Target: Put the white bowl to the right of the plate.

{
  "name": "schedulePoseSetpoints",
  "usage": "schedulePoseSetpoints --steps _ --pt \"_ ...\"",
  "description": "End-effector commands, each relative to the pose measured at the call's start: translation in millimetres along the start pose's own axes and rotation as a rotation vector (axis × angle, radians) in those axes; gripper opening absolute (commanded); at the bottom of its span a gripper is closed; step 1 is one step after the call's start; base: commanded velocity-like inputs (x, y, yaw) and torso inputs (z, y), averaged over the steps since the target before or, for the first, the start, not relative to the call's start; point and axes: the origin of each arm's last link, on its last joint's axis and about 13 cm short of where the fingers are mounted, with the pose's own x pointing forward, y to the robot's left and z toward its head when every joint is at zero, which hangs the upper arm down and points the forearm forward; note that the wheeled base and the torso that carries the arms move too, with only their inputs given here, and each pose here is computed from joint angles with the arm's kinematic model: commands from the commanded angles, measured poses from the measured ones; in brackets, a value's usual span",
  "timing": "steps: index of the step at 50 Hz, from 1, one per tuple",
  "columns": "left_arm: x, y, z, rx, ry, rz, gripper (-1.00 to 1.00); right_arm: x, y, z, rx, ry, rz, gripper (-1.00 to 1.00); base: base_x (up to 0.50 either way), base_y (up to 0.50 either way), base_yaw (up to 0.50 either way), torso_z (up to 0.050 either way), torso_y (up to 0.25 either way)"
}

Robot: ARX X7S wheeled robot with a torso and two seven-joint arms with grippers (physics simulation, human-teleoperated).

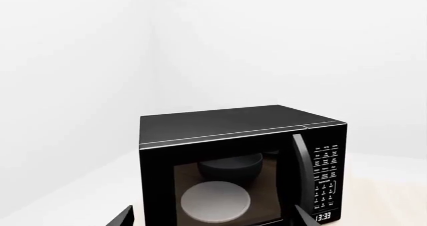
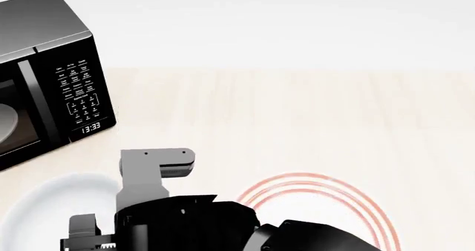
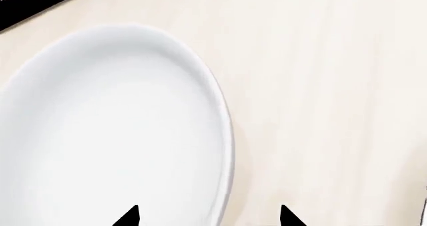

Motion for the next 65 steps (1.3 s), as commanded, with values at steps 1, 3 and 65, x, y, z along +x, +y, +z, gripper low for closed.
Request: schedulePoseSetpoints --steps 1,3,65 --pt "0 -0.3 0 0.001 -0.002 -0.003 1.00 3 -1.9 -1 0.021 0.003 0.002 1.00 0.00 0.00 0.00 0.000 0.000" --pt "0 -0.6 0 0.002 -0.002 -0.004 1.00 3 -1.9 -1 0.025 0.000 -0.004 1.00 0.00 0.00 0.00 0.000 0.000" --pt "-3 -2.5 3 0.000 -0.014 -0.012 1.00 -84 22.9 51 0.013 -0.219 -0.044 -1.00 0.00 0.00 0.00 0.000 0.000"
